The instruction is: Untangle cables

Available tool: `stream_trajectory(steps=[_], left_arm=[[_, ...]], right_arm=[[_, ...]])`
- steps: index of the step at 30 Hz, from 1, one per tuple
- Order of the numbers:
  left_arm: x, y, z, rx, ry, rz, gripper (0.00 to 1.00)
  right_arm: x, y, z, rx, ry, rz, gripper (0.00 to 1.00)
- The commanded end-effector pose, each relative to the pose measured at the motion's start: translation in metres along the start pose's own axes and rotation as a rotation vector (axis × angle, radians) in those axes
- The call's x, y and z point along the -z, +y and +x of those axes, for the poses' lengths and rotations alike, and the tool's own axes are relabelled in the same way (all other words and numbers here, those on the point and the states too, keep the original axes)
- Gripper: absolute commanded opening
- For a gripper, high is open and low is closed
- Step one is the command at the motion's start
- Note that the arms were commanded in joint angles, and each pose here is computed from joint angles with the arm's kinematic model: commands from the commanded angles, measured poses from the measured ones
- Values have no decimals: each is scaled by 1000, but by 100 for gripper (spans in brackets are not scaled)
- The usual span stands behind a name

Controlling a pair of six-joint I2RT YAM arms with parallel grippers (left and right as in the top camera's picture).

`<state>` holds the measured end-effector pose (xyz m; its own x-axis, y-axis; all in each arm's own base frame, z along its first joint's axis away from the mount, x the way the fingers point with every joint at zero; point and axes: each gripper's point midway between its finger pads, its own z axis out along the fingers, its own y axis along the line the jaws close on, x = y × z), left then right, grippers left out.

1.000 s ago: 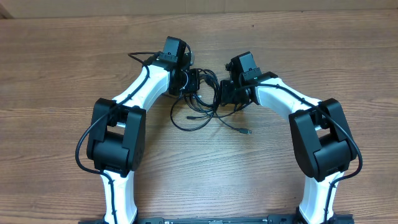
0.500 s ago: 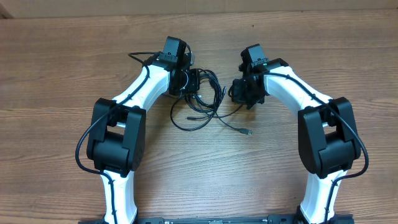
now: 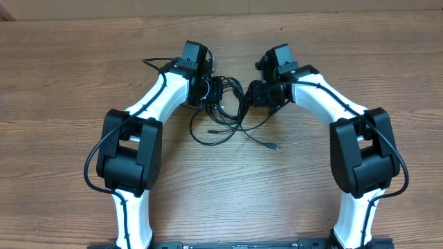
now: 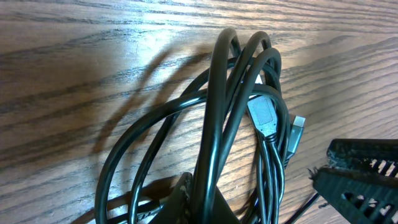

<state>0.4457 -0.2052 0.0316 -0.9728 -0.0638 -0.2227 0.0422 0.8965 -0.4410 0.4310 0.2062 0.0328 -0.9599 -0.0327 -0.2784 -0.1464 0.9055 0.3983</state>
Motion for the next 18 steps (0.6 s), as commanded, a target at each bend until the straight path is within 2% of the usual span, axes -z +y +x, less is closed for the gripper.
stream_trajectory(steps=[1, 11, 18], left_arm=[[11, -10, -2, -17, -20, 22, 5], [11, -10, -2, -17, -19, 22, 5], [11, -10, -2, -17, -20, 22, 5]], right_arm=[[-3, 10, -9, 68, -36, 32, 36], [-14, 14, -6, 104, -47, 93, 35], [-42, 3, 11, 86, 25, 88, 27]])
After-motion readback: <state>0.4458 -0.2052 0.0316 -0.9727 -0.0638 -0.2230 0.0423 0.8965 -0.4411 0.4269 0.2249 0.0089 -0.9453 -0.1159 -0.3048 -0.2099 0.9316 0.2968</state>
